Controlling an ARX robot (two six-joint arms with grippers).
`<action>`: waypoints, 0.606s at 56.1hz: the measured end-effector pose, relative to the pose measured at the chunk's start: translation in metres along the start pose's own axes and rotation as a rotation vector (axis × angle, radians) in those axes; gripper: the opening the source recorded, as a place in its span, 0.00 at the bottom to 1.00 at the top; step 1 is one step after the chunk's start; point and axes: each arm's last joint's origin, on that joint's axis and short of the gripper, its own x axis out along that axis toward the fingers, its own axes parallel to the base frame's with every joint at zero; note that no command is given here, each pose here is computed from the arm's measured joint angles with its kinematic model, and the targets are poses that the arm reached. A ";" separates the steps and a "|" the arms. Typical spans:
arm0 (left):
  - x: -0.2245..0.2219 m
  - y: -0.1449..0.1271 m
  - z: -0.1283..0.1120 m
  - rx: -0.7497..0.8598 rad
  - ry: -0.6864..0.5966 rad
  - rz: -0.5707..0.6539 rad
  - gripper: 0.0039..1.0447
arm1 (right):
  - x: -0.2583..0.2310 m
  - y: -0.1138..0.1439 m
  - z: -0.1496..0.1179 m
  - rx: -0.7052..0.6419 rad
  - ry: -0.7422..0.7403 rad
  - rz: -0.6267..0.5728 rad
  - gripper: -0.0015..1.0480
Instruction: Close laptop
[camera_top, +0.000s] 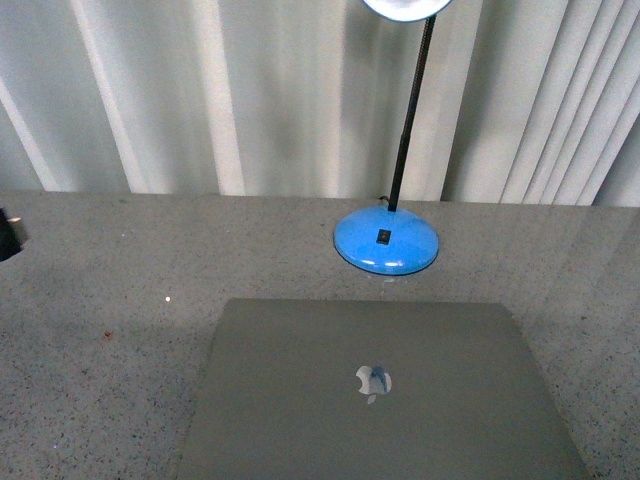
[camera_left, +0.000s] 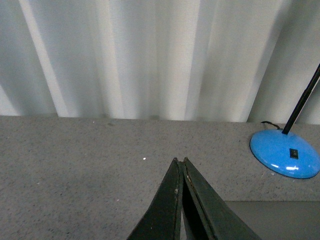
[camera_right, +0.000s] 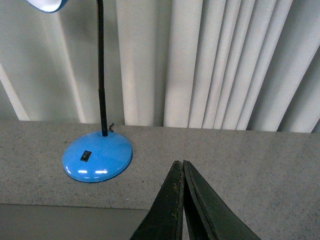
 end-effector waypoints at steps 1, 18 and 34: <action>-0.001 0.001 0.000 0.001 0.001 0.002 0.03 | -0.003 -0.001 0.001 0.001 0.000 0.001 0.03; -0.039 0.025 0.000 0.011 0.002 0.007 0.03 | -0.043 -0.019 0.005 0.012 -0.019 -0.012 0.03; -0.061 0.039 0.001 0.010 0.001 -0.012 0.03 | -0.067 -0.033 0.004 0.016 -0.023 -0.018 0.03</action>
